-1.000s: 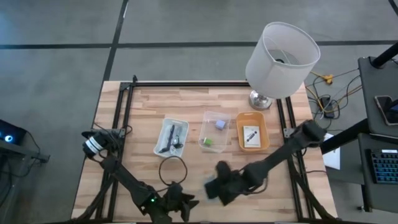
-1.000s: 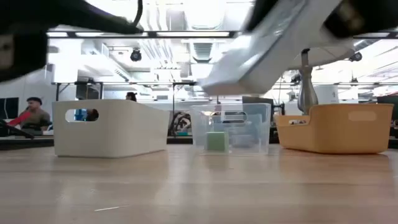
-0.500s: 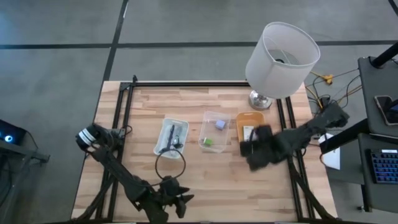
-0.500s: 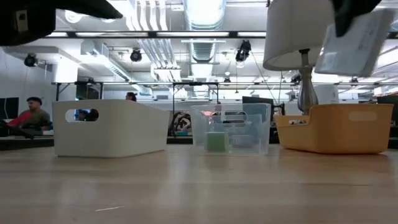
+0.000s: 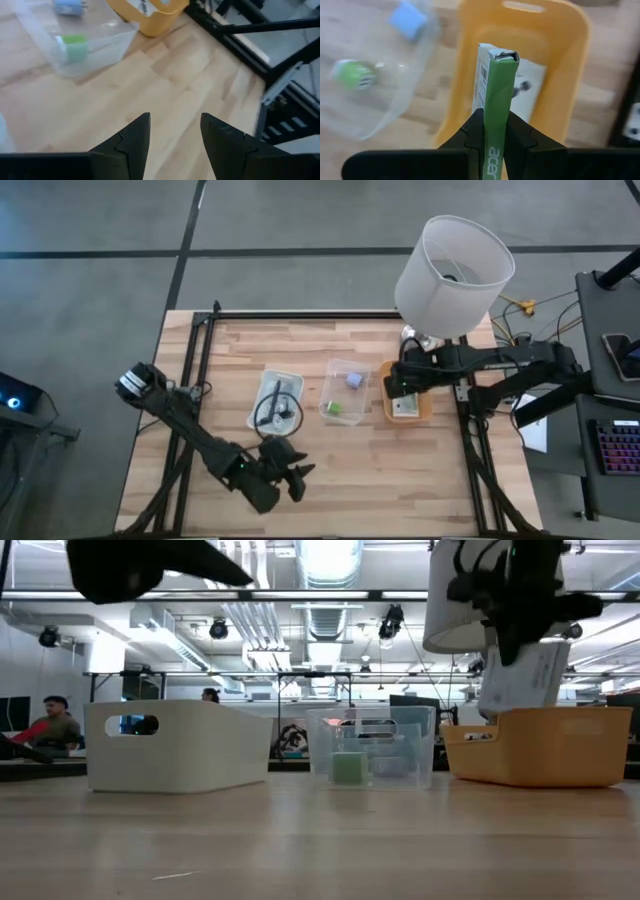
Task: Pick and place items into bin
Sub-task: Put the card reader box into the yellow bin, then return to Home Position
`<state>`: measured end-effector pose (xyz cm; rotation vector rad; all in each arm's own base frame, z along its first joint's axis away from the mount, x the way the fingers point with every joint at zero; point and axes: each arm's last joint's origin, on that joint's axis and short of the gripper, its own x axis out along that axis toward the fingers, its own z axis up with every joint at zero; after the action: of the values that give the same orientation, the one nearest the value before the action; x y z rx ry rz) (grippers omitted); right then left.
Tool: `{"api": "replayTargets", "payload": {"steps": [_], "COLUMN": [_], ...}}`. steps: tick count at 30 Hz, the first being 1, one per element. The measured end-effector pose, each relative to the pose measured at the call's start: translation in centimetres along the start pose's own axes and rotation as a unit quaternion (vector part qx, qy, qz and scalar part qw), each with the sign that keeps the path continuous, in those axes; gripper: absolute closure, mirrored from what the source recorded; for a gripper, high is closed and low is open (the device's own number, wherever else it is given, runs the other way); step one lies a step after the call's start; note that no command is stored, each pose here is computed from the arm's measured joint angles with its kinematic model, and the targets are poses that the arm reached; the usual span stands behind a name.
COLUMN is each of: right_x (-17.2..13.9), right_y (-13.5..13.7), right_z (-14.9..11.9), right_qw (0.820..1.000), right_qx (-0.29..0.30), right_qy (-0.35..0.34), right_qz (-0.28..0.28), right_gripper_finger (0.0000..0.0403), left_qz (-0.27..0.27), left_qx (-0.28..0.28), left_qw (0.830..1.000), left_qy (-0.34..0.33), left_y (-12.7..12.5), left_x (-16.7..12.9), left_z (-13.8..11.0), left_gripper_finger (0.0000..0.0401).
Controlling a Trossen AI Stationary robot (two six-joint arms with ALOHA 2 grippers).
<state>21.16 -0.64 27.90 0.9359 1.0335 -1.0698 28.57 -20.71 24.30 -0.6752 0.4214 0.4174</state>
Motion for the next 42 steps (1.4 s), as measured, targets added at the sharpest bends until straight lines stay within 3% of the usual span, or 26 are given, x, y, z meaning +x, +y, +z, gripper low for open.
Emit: {"api": "replayTargets", "payload": {"steps": [3, 7, 14, 23, 31, 39, 42], "right_x": [1.5, 3.1, 5.5, 6.6, 4.8, 0.3, -1.8], "right_y": [-0.6, -0.1, 0.2, 0.3, 0.1, 1.0, 1.8], "right_z": [0.0, -0.4, -0.2, -0.3, -0.1, 0.1, -0.4], "right_qw": [1.000, 1.000, 1.000, 0.999, 0.999, 0.999, 0.998], "right_qx": [-0.010, -0.013, -0.011, -0.019, -0.017, -0.037, -0.061], "right_qy": [0.012, 0.013, 0.018, 0.030, 0.031, -0.008, -0.036], "right_qz": [-0.020, 0.019, 0.019, -0.029, -0.040, -0.027, 0.004], "right_gripper_finger": [0.0372, 0.0372, 0.0367, 0.0271, 0.0209, 0.0207, 0.0211], "left_qz": [0.012, 0.019, 0.022, 0.022, 0.022, 0.023, 0.020], "left_qx": [0.005, 0.002, 0.000, -0.022, -0.022, -0.022, -0.019], "left_qw": [1.000, 1.000, 1.000, 0.999, 0.999, 0.999, 0.999], "left_qy": [0.002, 0.002, 0.013, 0.025, 0.024, 0.023, 0.020], "left_y": [1.0, 1.5, 2.3, 2.8, 2.8, 2.8, 2.8], "left_x": [0.3, 0.8, 1.3, 1.5, 1.6, 1.6, 1.5], "left_z": [0.6, 0.9, 0.7, 0.1, 0.2, 0.3, 0.4], "left_gripper_finger": [0.0241, 0.0241, 0.0241, 0.0241, 0.0241, 0.0241, 0.0241]}}
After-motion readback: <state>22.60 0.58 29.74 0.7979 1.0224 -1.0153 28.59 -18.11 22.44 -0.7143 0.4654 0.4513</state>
